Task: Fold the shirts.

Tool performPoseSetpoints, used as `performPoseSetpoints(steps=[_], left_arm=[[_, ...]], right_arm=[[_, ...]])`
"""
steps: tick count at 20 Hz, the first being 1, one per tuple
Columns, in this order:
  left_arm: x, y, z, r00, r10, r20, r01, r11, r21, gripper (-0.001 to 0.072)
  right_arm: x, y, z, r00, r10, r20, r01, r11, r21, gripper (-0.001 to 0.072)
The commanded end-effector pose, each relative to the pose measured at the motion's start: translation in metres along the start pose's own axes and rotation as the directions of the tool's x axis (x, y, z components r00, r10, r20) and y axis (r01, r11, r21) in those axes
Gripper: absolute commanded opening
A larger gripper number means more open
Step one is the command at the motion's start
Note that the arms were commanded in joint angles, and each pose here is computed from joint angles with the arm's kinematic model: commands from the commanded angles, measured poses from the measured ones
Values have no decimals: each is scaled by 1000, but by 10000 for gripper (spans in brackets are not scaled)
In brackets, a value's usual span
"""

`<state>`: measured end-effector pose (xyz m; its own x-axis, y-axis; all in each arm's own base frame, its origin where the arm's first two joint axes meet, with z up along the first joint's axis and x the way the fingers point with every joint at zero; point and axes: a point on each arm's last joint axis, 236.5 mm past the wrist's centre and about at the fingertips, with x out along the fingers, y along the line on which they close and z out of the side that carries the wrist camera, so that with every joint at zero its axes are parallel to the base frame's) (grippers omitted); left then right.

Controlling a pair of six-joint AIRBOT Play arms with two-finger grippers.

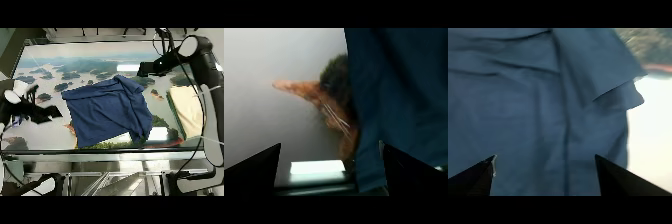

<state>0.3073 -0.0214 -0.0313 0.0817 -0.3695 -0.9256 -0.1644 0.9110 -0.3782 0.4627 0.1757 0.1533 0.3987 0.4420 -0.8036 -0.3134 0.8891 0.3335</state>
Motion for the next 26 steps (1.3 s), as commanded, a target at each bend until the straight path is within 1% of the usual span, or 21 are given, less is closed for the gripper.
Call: performPoseSetpoints(steps=[1, 4, 7, 11, 12, 13, 14, 15, 16, 18, 20, 22, 24, 26], left_arm=[[45, -19, -72, 974, -218, -59, 207, 967, -151, 697], [72, -18, -93, 961, -258, -102, 237, 954, -186, 697], [91, -29, -95, 935, -321, -152, 288, 936, -203, 697], [113, -48, -94, 907, -337, -252, 303, 939, -163, 697], [118, -57, -94, 900, -343, -269, 312, 938, -154, 643], [123, -64, -94, 896, -343, -283, 315, 939, -140, 518], [126, -70, -94, 891, -340, -299, 317, 940, -124, 344], [126, -75, -95, 887, -338, -315, 322, 941, -103, 94], [121, -81, -93, 882, -341, -325, 337, 939, -71, 11], [101, -84, -82, 892, -338, -302, 350, 937, -14, 11], [74, -70, -70, 925, -280, -258, 297, 954, 30, 11], [47, -46, -61, 958, -204, -203, 221, 973, 68, 11], [24, -23, -56, 980, -141, -140, 153, 985, 75, 11], [8, -3, -56, 991, -95, -98, 97, 995, 21, 11]], right_arm=[[-31, 53, -22, 985, 171, -32, -171, 985, 3, 710], [-44, 77, -26, 980, 197, -21, -197, 980, -39, 710], [-53, 92, -29, 977, 211, -11, -211, 976, -48, 710], [-61, 96, -29, 977, 211, 3, -211, 976, -49, 710], [-62, 95, -28, 978, 210, 6, -210, 977, -48, 710], [-62, 92, -28, 980, 200, 6, -200, 979, -49, 710], [-61, 88, -29, 983, 182, 5, -181, 982, -51, 710], [-60, 79, -31, 989, 149, -5, -149, 987, -53, 710], [-58, 68, -37, 994, 110, -29, -111, 993, -50, 710], [-49, 32, -58, 993, 33, -116, -34, 999, -11, 710], [-34, -2, -84, 983, 10, -182, 3, 997, 72, 710], [-15, -38, -114, 977, 0, -213, 40, 982, 183, 710], [8, -60, -153, 972, 33, -231, 38, 954, 296, 710], [33, -67, -197, 958, 125, -259, -8, 912, 410, 710]])
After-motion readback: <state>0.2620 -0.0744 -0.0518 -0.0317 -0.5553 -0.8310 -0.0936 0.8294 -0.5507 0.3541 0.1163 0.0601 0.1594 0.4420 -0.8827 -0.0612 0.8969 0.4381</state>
